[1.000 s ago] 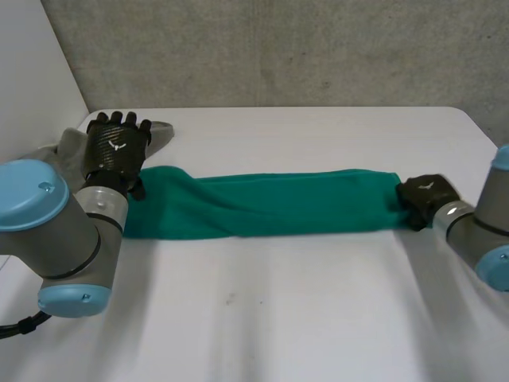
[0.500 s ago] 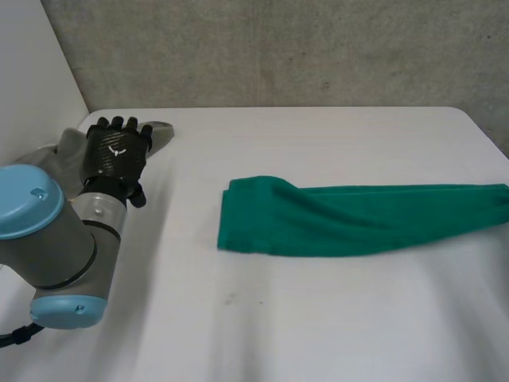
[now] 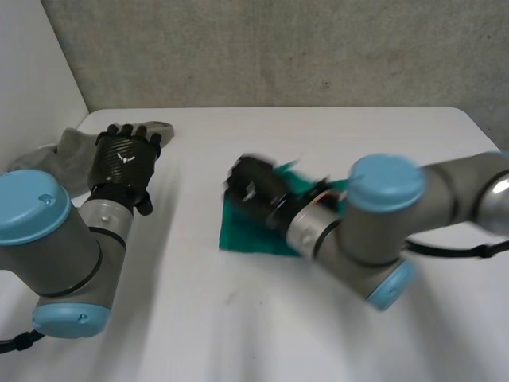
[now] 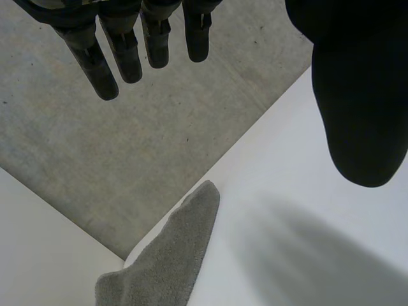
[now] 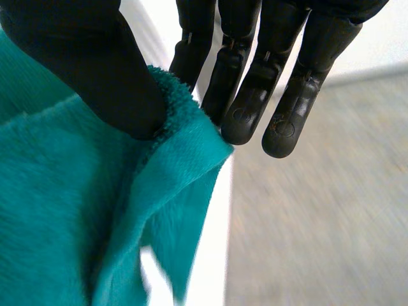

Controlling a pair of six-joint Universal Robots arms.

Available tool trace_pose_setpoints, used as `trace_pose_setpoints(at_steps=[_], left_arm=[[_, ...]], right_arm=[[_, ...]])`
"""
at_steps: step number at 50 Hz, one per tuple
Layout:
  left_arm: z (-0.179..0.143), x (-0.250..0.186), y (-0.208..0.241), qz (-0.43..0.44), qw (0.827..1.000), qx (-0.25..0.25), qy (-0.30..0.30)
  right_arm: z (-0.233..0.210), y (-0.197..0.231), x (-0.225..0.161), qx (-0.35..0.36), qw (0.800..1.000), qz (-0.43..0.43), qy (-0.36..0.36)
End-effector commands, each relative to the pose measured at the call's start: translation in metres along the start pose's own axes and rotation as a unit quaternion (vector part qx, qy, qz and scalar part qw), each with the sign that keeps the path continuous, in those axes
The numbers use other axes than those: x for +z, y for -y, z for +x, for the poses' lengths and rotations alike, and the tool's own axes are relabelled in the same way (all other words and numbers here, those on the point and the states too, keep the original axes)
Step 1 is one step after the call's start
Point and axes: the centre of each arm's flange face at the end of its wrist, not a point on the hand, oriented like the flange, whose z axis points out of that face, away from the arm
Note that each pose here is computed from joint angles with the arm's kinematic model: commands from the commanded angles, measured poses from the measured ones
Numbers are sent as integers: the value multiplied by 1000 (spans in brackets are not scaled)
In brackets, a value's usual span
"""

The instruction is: Fold the laundry.

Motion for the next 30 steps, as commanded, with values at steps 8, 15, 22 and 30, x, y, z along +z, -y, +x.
trace_pose_setpoints(at_steps=[8, 15, 22, 30], left_arm=[[13, 0, 20, 34, 999, -3, -15], [38, -6, 62, 100, 994, -15, -45], [89, -11, 69, 119, 987, -16, -103], [147, -24, 54, 118, 969, -5, -218]], right_arm=[[22, -7, -4, 187, 981, -37, -40], [92, -30, -47, 468, 867, -70, -156], [73, -82, -90, 519, 818, -197, -151], [38, -106, -113, 465, 837, -260, -126]])
